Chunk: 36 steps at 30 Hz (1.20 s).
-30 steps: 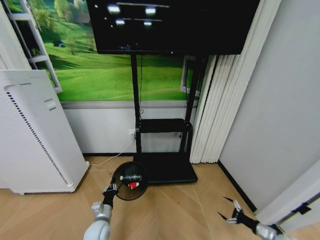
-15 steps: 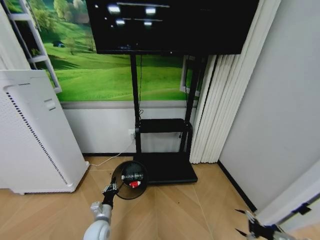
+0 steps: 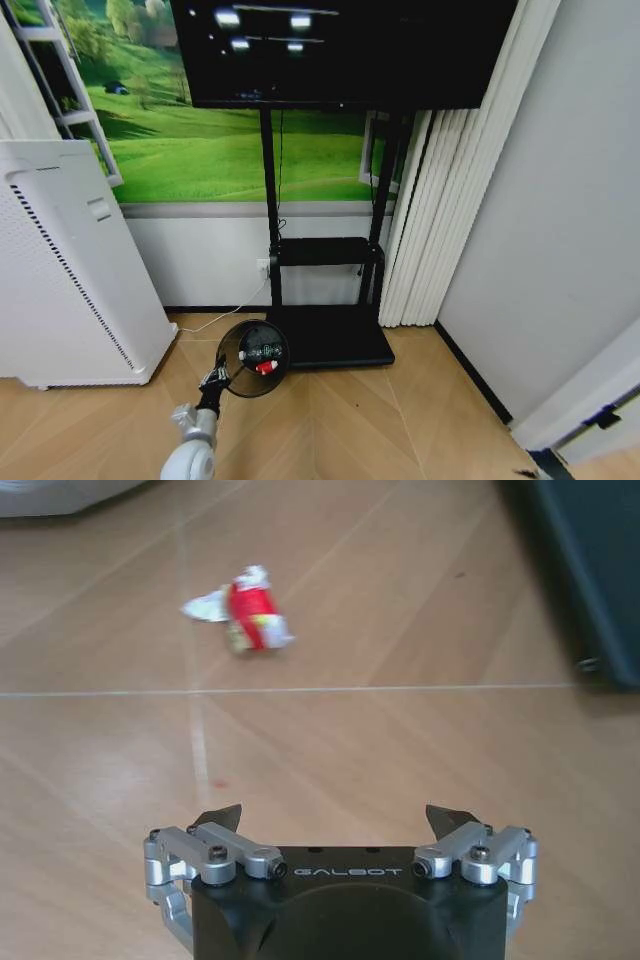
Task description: Pick up the trash bin and place the garbage on the floor into it.
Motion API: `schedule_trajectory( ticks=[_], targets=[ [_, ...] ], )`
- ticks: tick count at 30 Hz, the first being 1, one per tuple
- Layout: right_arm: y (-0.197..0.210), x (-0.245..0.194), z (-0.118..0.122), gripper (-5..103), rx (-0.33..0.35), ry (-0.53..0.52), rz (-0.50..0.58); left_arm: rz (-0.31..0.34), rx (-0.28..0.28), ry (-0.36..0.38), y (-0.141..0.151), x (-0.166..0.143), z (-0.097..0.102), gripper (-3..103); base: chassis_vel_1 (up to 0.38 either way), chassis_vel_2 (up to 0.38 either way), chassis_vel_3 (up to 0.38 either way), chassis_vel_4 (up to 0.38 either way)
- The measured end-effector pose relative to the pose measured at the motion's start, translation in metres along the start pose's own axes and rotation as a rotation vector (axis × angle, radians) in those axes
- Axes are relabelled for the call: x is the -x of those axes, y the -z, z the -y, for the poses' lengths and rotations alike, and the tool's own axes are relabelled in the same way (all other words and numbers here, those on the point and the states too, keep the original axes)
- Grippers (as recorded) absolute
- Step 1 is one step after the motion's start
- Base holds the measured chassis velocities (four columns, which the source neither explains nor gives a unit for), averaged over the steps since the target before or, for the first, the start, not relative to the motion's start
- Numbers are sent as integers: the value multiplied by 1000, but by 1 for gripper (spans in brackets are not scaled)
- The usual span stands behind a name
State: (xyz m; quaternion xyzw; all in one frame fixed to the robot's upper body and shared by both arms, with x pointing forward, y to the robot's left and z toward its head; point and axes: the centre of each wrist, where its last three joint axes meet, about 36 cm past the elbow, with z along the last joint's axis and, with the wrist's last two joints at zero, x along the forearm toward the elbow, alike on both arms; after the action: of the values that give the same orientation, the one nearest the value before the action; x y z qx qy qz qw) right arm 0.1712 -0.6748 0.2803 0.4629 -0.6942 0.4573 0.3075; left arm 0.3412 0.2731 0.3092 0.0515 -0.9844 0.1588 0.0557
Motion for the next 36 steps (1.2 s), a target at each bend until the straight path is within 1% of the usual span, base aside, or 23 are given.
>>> schedule_trajectory(
  ticks=[1, 2, 3, 4, 5, 6, 8, 9, 10, 12, 15, 17, 20, 23, 27, 28, 30, 32, 33, 35, 36],
  targets=[
    [0, 4, -12, 100, 9, 21, -5, 1, -2, 4, 1, 0, -2, 2, 0, 0, 0, 0],
    [0, 4, -12, 100, 9, 21, -5, 1, -2, 4, 1, 0, -2, 2, 0, 0, 0, 0],
    [1, 10, -30, 100, 31, 40, -2, 4, -5, 7, 2, 1, -3, 2, 0, 0, 0, 0],
    [1, 10, -30, 100, 31, 40, -2, 4, -5, 7, 2, 1, -3, 2, 0, 0, 0, 0],
    [6, 20, -45, 100, 54, 50, 14, 2, -4, 14, 1, 1, -7, 2, 0, 0, 0, 0],
    [10, 29, -50, 100, 56, 56, 28, 0, -3, 20, 1, 2, -9, 2, 0, 0, 0, 0],
    [13, 36, -50, 100, 52, 55, 38, 0, -2, 24, 0, 2, -10, 2, 0, 0, 0, 0],
    [18, 49, -47, 100, 47, 45, 56, -1, -2, 28, -1, 2, -12, 2, 0, 0, 0, 0],
    [18, 49, -47, 100, 47, 45, 56, -1, -2, 28, -1, 2, -12, 2, 0, 0, 0, 0],
    [25, 66, -40, 100, 42, 31, 80, -7, -1, 31, -3, 3, -14, 2, 0, 0, 0, 0],
    [26, 69, -39, 100, 43, 25, 85, -10, 2, 24, -4, 6, -12, 2, 0, 0, 0, 0],
    [20, 69, -37, 100, 51, 20, 65, -14, 3, 10, -6, 13, -8, 2, 0, 0, 0, 0],
    [14, 67, -37, 100, 57, 23, 43, -20, 2, 1, -7, 17, -5, 2, 0, 0, 0, 0],
    [6, 67, -43, 100, 74, 31, 12, -26, 0, -13, -8, 25, 1, 2, 0, 0, 0, 0],
    [8, 75, -44, 100, 76, 31, 18, -25, -1, -14, -7, 28, 1, 2, 0, 0, 0, 0],
    [13, 83, -48, 100, 95, 20, 38, -21, 3, -16, -3, 31, 0, 2, 0, 0, 0, 0],
    [15, 86, -48, 100, 99, 16, 45, -20, 5, -16, -2, 32, -1, 2, 0, 0, 0, 0],
    [17, 96, -42, 100, 106, 1, 56, -23, 16, -14, 0, 33, -5, 2, 0, 0, 0, 0],
    [13, 100, -36, 100, 111, -5, 45, -24, 21, -14, 1, 34, -7, 2, 0, 0, 0, 0],
    [10, 101, -32, 100, 113, -10, 39, -24, 23, -14, 1, 34, -8, 2, 0, 0, 0, 0],
    [6, 101, -23, 100, 113, -22, 25, -27, 25, -15, 1, 35, -8, 2, 0, 0, 0, 0]
  ],
)
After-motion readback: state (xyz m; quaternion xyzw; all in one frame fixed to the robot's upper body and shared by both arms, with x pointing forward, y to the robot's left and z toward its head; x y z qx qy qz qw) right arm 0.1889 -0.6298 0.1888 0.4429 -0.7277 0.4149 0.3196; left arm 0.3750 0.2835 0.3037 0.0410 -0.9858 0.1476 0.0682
